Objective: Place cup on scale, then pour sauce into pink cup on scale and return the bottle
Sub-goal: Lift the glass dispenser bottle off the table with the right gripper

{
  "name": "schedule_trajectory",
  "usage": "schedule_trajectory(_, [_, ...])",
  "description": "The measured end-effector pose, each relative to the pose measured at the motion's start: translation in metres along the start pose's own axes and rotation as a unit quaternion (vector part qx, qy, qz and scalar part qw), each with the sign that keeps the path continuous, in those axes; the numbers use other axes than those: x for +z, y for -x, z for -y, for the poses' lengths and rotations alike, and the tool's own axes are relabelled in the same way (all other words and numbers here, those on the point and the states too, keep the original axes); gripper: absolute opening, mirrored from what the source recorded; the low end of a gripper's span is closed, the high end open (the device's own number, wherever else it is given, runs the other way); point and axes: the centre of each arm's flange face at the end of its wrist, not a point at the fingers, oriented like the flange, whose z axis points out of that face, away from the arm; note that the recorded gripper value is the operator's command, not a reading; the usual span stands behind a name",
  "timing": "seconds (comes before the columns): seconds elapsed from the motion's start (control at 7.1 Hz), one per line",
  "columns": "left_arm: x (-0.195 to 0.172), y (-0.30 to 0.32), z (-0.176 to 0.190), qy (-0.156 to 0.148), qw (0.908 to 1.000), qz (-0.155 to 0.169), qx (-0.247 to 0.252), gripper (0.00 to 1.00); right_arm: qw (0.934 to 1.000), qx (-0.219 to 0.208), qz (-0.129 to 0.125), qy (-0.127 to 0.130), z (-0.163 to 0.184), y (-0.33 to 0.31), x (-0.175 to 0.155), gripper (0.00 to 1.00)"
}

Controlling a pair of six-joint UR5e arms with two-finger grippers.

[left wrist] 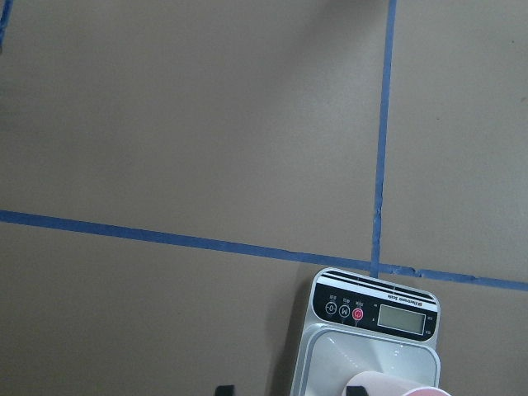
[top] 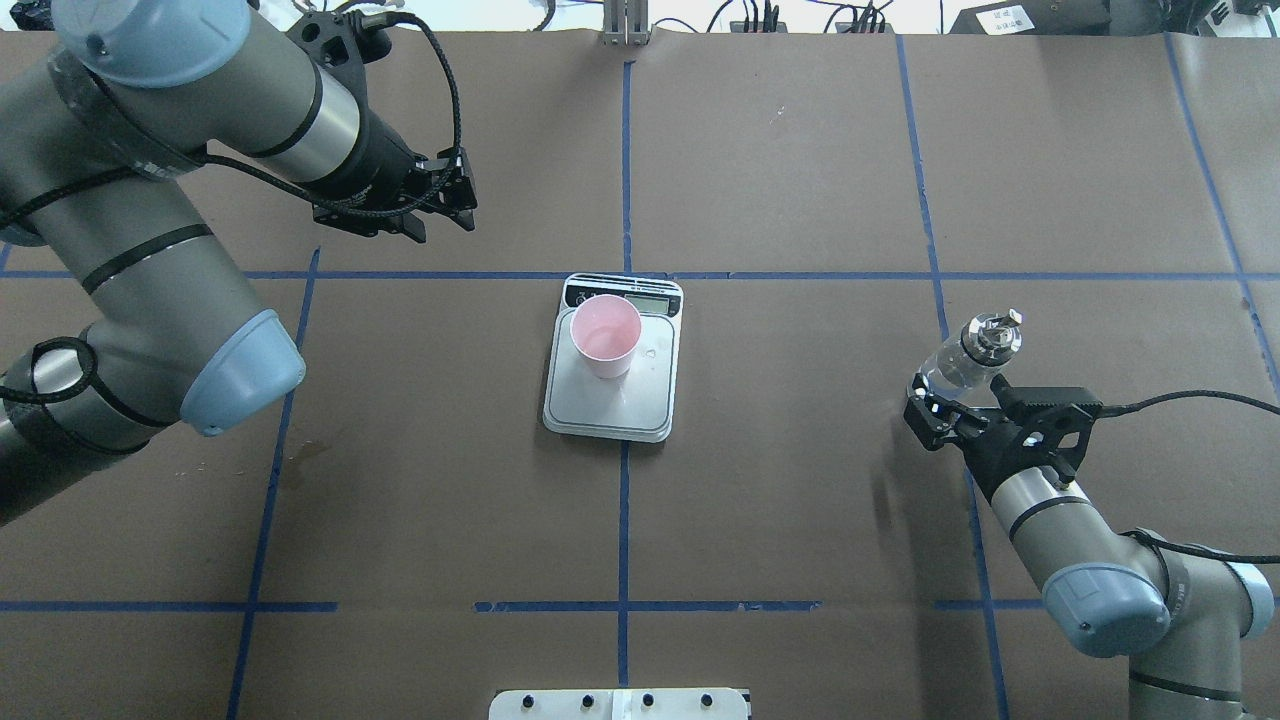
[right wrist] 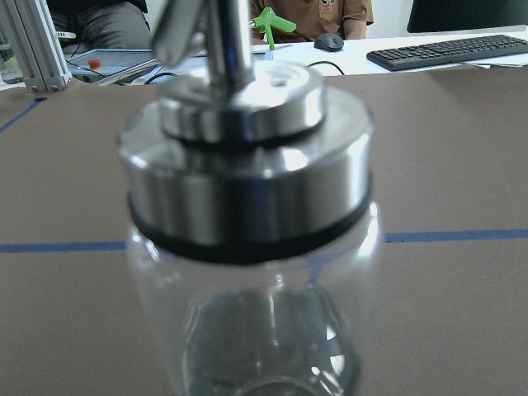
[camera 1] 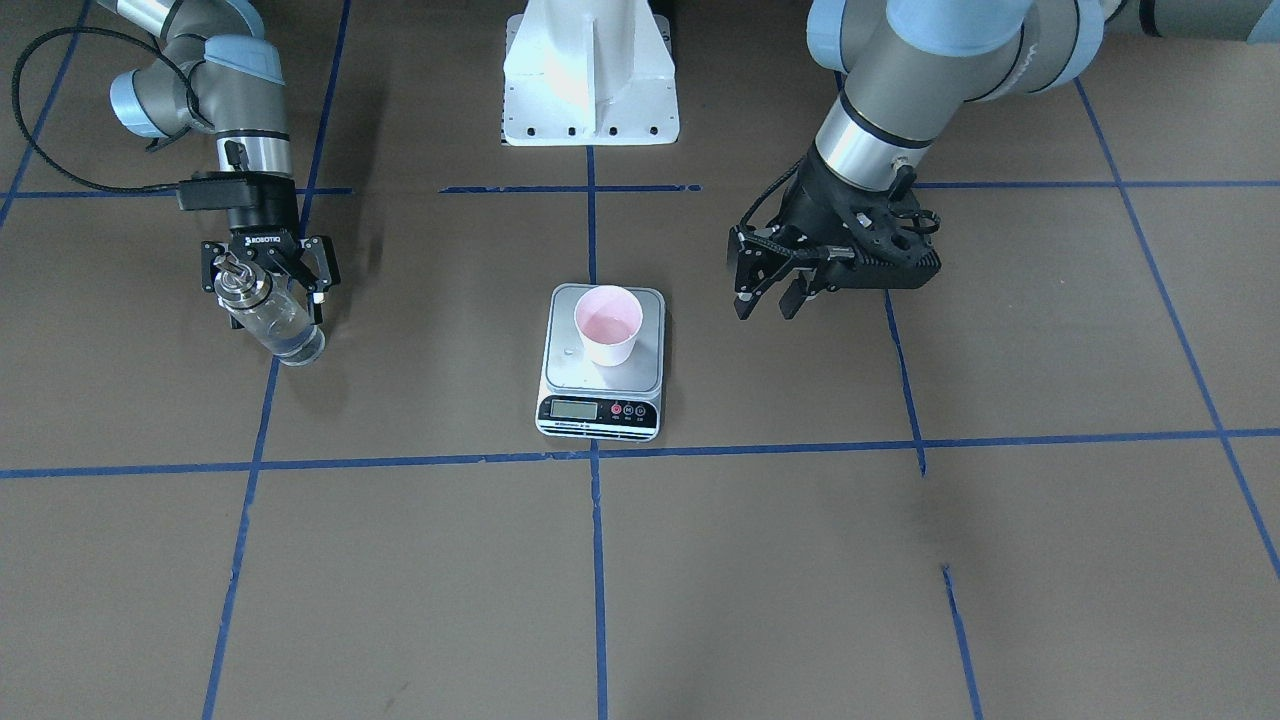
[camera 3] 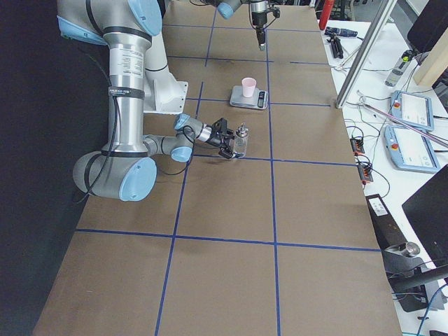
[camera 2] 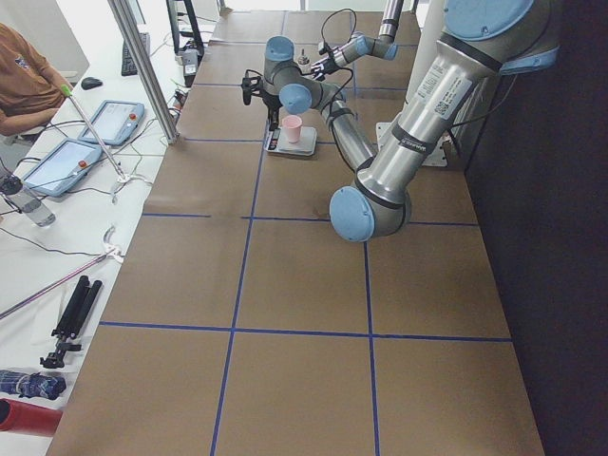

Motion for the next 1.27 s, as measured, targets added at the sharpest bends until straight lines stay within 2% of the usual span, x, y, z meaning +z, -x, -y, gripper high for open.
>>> schedule_trajectory(0.42, [0.0004, 0.0, -0.0002, 0.0, 1.0, 0.0, 0.0, 0.55, 1.0, -0.002, -0.002, -0.009, -0.0019, 0.004, 0.0042, 0.98])
schedule_trajectory(0.7, [0.0011, 0.0004, 0.0001, 0.0, 1.0, 0.001, 0.0, 0.55, 0.9999, -0.006, -0.001, -0.01, -0.002, 0.0045, 0.0045, 0.85])
schedule_trajectory(0.85, [0.0016, 0.0008, 0.0006, -0.001, 1.0, 0.002, -0.001, 0.55, 0.9999, -0.007, -0.001, -0.01, -0.0019, 0.0046, 0.0045, 0.74])
schedule_trajectory(0.99, [0.0017, 0.0009, 0.0009, -0.001, 1.0, 0.002, -0.001, 0.55, 0.9999, -0.009, 0.0, -0.01, -0.0017, 0.0045, 0.0043, 0.55])
schedule_trajectory(1.27, [0.0029, 0.0018, 0.0013, -0.003, 1.0, 0.004, -0.001, 0.55, 0.9998, -0.015, 0.001, -0.011, -0.0007, 0.0046, 0.0039, 0.22])
